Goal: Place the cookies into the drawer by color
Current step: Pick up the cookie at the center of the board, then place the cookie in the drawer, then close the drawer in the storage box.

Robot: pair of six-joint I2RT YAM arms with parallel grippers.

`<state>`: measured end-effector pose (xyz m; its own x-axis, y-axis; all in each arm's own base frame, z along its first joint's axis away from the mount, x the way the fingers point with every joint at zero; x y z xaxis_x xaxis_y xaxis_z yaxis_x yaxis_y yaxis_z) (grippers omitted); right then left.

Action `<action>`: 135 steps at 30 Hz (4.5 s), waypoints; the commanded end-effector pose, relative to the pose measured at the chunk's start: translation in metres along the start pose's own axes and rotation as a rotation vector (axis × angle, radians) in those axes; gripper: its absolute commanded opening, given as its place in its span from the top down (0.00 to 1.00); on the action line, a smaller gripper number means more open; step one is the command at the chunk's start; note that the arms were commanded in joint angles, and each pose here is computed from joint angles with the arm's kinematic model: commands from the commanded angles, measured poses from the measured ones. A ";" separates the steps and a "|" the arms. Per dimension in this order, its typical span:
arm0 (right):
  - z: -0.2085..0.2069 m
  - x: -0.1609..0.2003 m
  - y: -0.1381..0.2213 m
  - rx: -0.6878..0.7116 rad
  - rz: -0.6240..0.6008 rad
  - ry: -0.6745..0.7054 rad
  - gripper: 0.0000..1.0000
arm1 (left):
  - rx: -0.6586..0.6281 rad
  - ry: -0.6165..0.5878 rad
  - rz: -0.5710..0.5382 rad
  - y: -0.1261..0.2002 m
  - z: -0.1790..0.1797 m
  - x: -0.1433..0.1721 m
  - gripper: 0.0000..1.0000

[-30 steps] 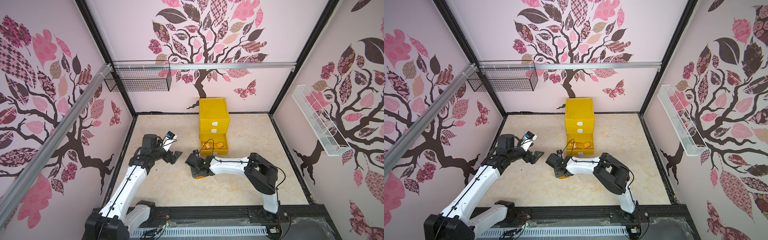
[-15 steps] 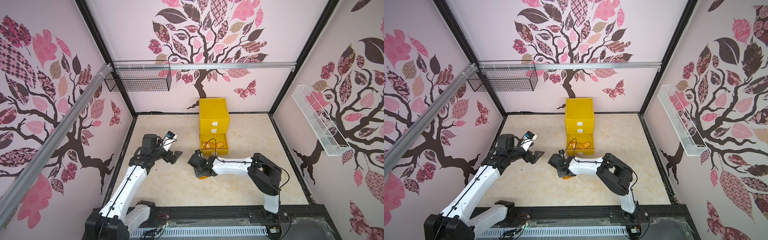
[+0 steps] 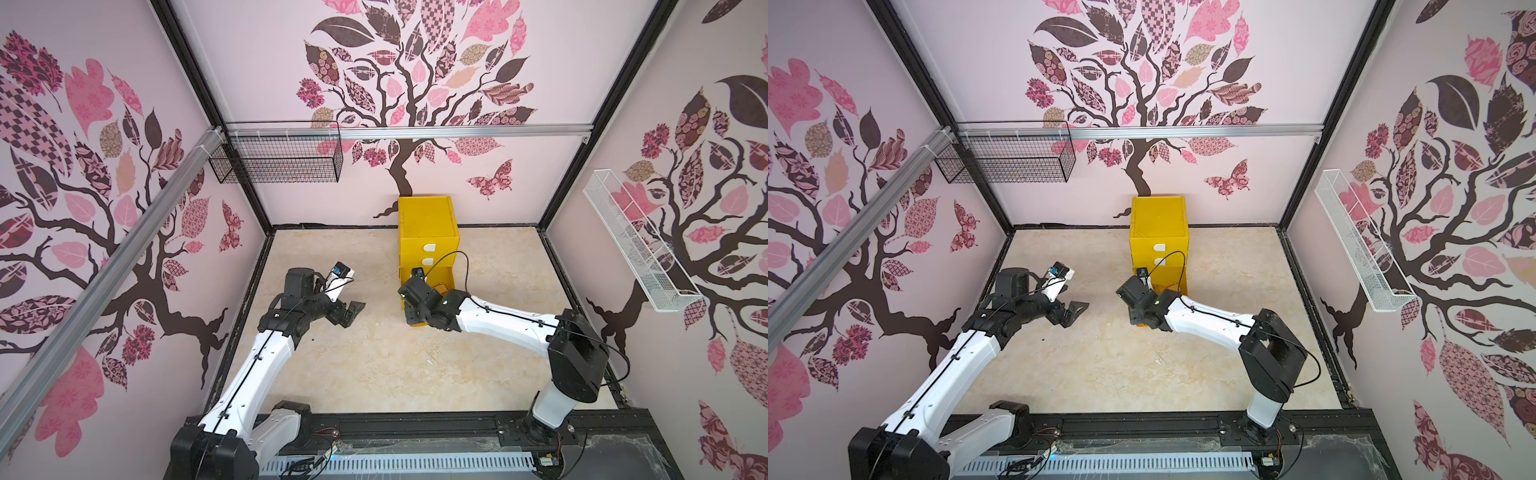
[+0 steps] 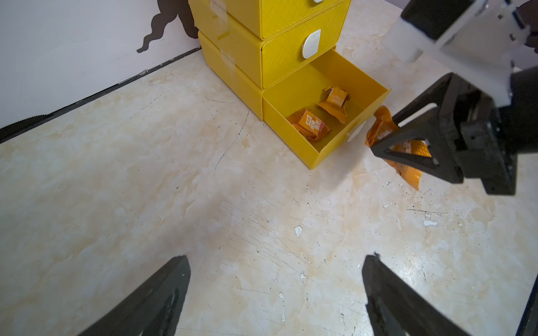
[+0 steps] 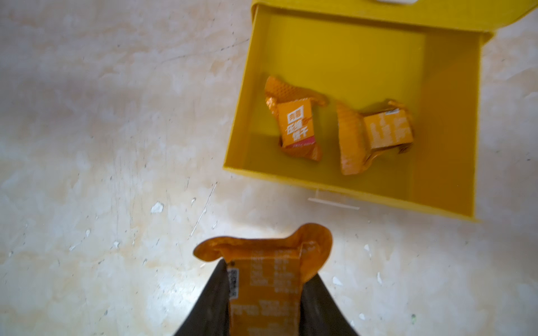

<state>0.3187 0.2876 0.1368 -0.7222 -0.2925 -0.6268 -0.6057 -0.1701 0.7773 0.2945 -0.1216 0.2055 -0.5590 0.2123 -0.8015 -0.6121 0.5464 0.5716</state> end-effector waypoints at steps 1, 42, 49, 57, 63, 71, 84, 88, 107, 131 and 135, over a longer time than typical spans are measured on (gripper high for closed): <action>-0.024 -0.036 0.010 0.030 -0.107 -0.031 0.66 | 0.020 0.009 -0.007 -0.001 -0.002 0.001 0.03; -0.096 -0.046 -0.003 0.111 -0.146 -0.153 0.18 | -0.009 0.009 -0.043 0.007 -0.001 -0.079 0.03; -0.107 -0.009 0.006 0.119 -0.106 -0.141 0.09 | 0.012 -0.030 -0.084 -0.010 -0.013 -0.130 0.03; -0.117 0.024 -0.001 0.087 -0.054 -0.187 0.10 | 0.035 0.144 -0.109 -0.051 -0.010 -0.176 0.03; -0.118 0.044 -0.003 0.077 -0.027 -0.193 0.12 | 0.103 0.334 -0.055 -0.092 -0.005 -0.194 0.03; -0.117 0.064 -0.014 0.034 -0.025 -0.223 0.15 | 0.145 0.461 0.001 -0.146 0.002 -0.209 0.10; -0.116 0.057 -0.041 0.004 -0.048 -0.254 0.19 | 0.101 0.557 0.083 -0.216 0.019 -0.190 0.12; -0.121 0.046 -0.047 -0.012 -0.084 -0.283 0.21 | 0.083 0.569 0.127 -0.228 0.023 -0.173 0.15; -0.137 -0.021 -0.096 -0.036 -0.237 -0.404 0.18 | 0.072 0.582 0.193 -0.236 0.024 -0.142 0.18; -0.145 -0.043 -0.141 -0.056 -0.405 -0.620 0.16 | 0.080 0.584 0.219 -0.241 0.024 -0.135 0.21; -0.145 -0.045 -0.139 -0.061 -0.423 -0.623 0.16 | 0.082 0.583 0.218 -0.239 0.023 -0.136 0.21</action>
<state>0.4661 0.1879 0.0533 -0.5636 0.3356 -0.7548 -0.8259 -0.2101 0.5232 0.5424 -0.2700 0.2267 -0.8255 -0.1819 -0.5343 -0.5039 0.6641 0.5523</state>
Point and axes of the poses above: each gripper's point midway between its finger pads, its own y axis back along the fingers, its own z axis along the line the jaws close on, x = y × z, the point moved 1 cm from there along y, back along the fingers, and after that the axes turned 12 degrees about y, right-handed, at the moved point
